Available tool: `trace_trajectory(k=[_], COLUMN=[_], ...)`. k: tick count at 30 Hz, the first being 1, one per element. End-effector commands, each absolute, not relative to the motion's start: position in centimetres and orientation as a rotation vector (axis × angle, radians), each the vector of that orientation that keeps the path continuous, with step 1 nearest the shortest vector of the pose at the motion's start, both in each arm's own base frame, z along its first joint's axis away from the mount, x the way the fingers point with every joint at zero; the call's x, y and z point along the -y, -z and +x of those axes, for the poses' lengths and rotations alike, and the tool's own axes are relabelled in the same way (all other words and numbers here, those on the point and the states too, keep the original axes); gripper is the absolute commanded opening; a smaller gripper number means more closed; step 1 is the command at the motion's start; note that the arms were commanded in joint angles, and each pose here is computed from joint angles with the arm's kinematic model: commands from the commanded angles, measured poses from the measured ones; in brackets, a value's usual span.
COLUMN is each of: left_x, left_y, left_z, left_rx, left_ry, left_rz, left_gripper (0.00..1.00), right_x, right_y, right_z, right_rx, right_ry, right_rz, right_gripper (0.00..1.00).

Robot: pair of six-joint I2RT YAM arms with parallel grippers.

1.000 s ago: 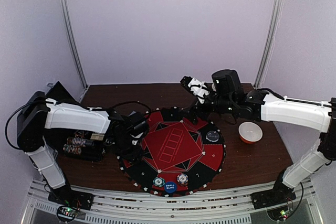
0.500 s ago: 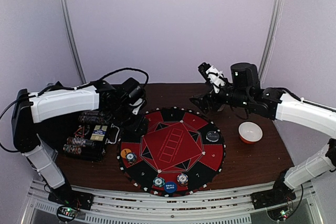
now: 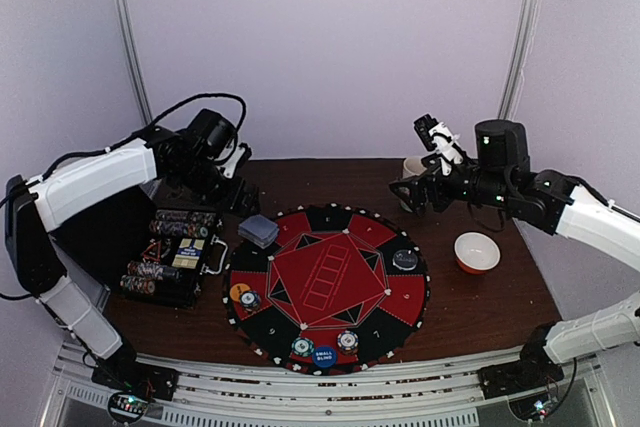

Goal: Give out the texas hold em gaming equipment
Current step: Adjust the face-down deck piles at position 10.

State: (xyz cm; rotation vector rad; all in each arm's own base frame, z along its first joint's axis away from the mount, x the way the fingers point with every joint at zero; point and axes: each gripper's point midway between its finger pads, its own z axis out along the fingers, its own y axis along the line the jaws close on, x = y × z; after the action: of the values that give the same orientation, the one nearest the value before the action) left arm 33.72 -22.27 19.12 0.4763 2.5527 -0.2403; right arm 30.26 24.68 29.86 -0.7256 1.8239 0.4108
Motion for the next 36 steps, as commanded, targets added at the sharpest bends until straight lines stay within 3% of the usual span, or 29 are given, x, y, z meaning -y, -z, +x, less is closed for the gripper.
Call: trace_trajectory(k=[1, 4, 7, 13, 19, 25, 36], left_x=[21.4, 20.1, 19.0, 18.4, 16.1, 16.6, 18.2], left_y=[-23.2, -21.9, -18.0, -12.0, -9.0, -4.7, -2.1], left_z=[40.1, 43.6, 46.3, 48.7, 51.2, 48.8, 45.2], left_rx=[-2.391, -2.418, -2.514, -2.609, -2.644, -2.751, -2.826], left_ry=[0.368, 0.381, 0.415, 0.418, 0.234, 0.204, 0.192], left_rz=[0.529, 0.532, 0.455, 0.333, 0.199, 0.251, 0.355], left_gripper=[0.92, 0.87, 0.72, 0.56, 0.34, 0.30, 0.27], right_x=[-24.6, -25.0, -25.5, -26.8, -28.2, -28.4, -28.9], right_y=[-29.6, -29.7, -29.2, -28.0, -26.8, -26.1, -25.0], right_z=[28.1, 27.5, 28.0, 30.0, 31.9, 33.2, 33.9], right_rx=[-1.830, -1.818, -1.828, -1.850, -1.898, -1.903, -1.920], right_ry=[-0.483, -0.522, -0.531, -0.554, -0.566, -0.557, -0.587], right_rz=[-0.783, -0.822, -0.824, -0.807, -0.833, -0.835, -0.850], right_gripper=[1.00, 1.00, 1.00, 1.00, 1.00, 1.00, 1.00])
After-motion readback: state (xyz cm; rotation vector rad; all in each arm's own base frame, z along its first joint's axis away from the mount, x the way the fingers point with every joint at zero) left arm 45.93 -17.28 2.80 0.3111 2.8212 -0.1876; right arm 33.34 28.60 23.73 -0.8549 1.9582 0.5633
